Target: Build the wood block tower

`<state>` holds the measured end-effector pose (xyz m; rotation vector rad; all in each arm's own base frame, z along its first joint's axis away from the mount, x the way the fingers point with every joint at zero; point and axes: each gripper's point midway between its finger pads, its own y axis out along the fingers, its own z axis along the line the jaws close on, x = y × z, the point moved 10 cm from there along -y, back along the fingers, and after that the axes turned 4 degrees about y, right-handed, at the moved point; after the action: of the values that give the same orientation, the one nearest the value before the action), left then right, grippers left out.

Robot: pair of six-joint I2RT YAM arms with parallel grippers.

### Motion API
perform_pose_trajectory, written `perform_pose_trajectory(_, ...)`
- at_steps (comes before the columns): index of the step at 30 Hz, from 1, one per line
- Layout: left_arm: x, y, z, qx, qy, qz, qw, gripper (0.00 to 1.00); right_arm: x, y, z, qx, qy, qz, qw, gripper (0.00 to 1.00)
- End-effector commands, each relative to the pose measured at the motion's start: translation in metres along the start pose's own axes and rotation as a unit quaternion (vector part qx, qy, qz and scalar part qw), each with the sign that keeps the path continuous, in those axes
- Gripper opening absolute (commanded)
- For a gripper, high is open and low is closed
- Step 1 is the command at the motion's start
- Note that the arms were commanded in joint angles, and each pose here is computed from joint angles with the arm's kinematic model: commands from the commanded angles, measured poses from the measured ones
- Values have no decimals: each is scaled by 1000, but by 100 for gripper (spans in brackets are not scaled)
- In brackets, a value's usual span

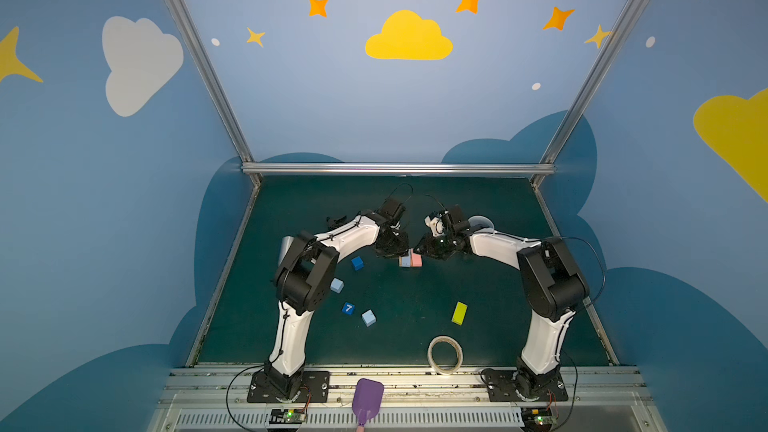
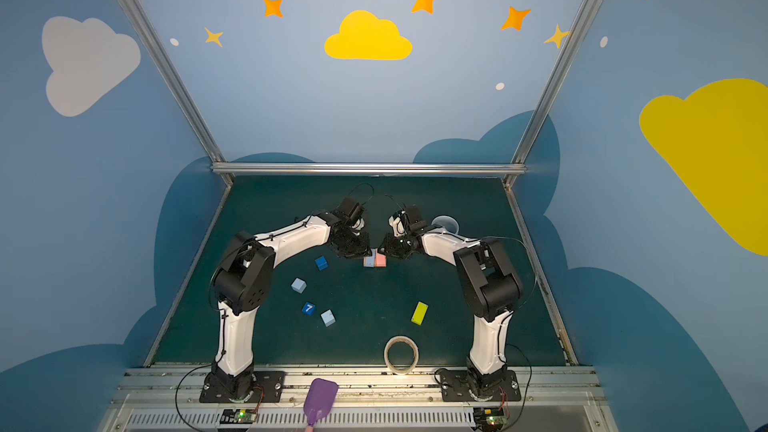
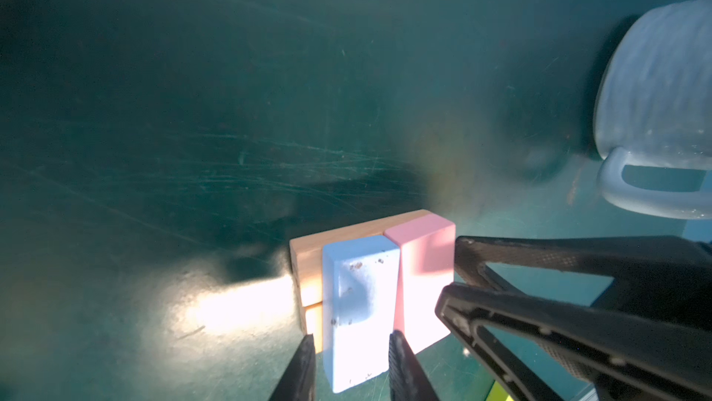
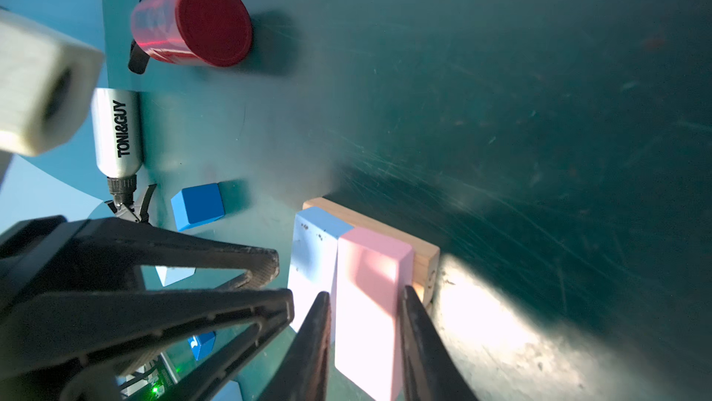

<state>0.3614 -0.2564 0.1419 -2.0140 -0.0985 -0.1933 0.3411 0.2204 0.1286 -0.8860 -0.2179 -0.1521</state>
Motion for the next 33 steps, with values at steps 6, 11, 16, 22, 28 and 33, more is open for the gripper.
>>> perform_pose_trajectory(6, 4, 6, -3, -12, -4, 3, 1000, 31, 2, 2, 4, 2, -1, 1, 1000, 29)
perform_pose_trajectory(11, 5, 5, -4, -13, -4, 2, 1000, 31, 1, 2, 4, 3, 0, 3, 1000, 29)
perform_pose_trajectory(16, 4, 6, -5, -15, -3, 2, 1000, 31, -1, 2, 4, 2, 0, 3, 1000, 29)
perform_pose_trajectory(22, 4, 7, -5, -14, -4, 3, 1000, 31, -1, 1, 5, 3, 1, 3, 1000, 29)
perform_pose_trajectory(28, 3, 7, -6, -16, -4, 3, 1000, 31, -3, 2, 5, 2, 1, 4, 1000, 29)
perform_pose_trajectory(33, 3, 6, -8, -19, -3, 4, 1000, 31, -3, 2, 5, 0, 2, 3, 1000, 29)
